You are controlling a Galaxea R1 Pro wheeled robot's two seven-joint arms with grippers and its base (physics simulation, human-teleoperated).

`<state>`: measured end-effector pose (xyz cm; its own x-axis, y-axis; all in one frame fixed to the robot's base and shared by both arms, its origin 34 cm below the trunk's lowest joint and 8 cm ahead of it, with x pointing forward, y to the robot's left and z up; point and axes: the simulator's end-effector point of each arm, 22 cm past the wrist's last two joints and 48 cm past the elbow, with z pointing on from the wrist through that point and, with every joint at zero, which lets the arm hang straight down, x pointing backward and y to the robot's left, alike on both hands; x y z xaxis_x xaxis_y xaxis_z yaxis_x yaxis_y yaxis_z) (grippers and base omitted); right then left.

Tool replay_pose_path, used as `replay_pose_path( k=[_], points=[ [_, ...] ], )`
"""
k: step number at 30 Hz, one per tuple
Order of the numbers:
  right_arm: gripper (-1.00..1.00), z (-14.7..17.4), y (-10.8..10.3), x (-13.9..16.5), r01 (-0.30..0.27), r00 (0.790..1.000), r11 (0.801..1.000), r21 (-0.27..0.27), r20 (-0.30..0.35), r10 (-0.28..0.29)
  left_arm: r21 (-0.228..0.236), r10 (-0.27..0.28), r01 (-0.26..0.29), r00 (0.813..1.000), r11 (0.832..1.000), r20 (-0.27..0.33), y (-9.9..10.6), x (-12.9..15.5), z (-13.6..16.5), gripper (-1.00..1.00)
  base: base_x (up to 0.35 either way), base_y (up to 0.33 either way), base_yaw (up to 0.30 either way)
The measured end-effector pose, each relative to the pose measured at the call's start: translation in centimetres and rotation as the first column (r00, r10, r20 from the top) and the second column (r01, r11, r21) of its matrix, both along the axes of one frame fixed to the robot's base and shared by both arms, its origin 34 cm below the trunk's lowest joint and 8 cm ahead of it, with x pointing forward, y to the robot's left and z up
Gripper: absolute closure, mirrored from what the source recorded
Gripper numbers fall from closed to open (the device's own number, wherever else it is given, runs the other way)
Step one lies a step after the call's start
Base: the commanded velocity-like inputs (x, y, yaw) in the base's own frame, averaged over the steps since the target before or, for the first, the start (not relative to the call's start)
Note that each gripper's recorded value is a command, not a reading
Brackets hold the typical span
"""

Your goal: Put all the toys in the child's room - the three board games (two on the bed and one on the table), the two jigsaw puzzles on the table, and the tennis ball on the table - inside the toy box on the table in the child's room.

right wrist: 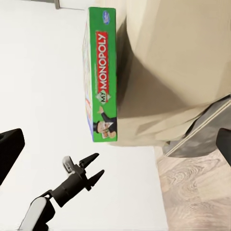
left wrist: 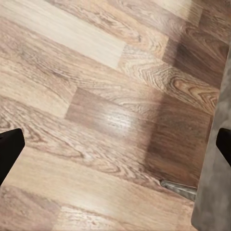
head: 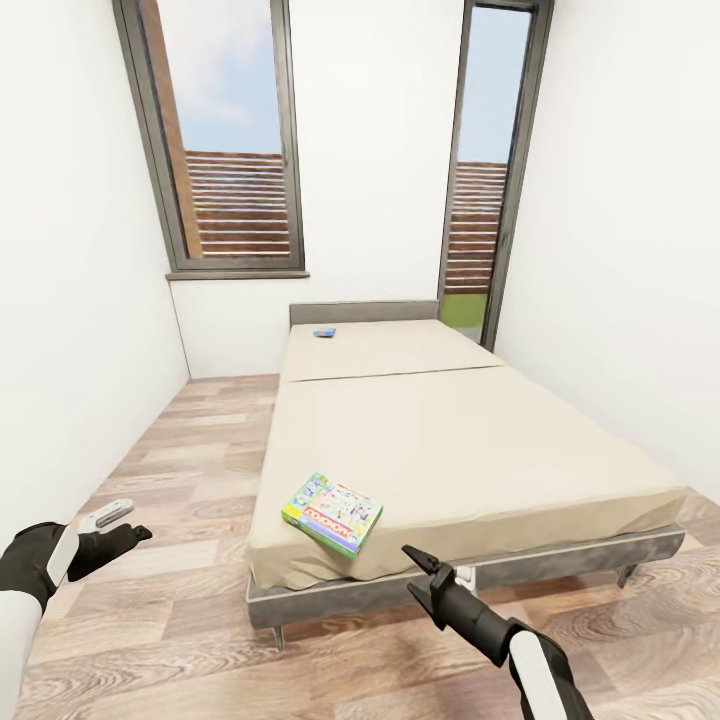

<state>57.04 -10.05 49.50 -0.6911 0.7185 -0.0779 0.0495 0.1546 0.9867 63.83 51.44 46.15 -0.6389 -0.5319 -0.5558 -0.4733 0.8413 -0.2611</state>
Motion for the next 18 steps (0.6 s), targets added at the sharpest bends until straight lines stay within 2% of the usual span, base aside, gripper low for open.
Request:
replay_pose_path(
  k=[5,18],
  points=[
    [-1.00,0.1,1.0,-0.2,-0.027,1.000,1.000,-0.002,0.005,0.027,0.000,0.000,0.000,1.000,1.000,0.000,0.0,0.0,0.0,-1.00,0.006,0.034,0.000],
    [-1.00,0.2,1.4,-0.3,-0.037,0.999,0.999,-0.002,0.007,0.037,0.001,0.000,0.000,1.000,1.000,0.000,0.0,0.0,0.0,-1.00,0.017,0.044,0.000]
  ],
)
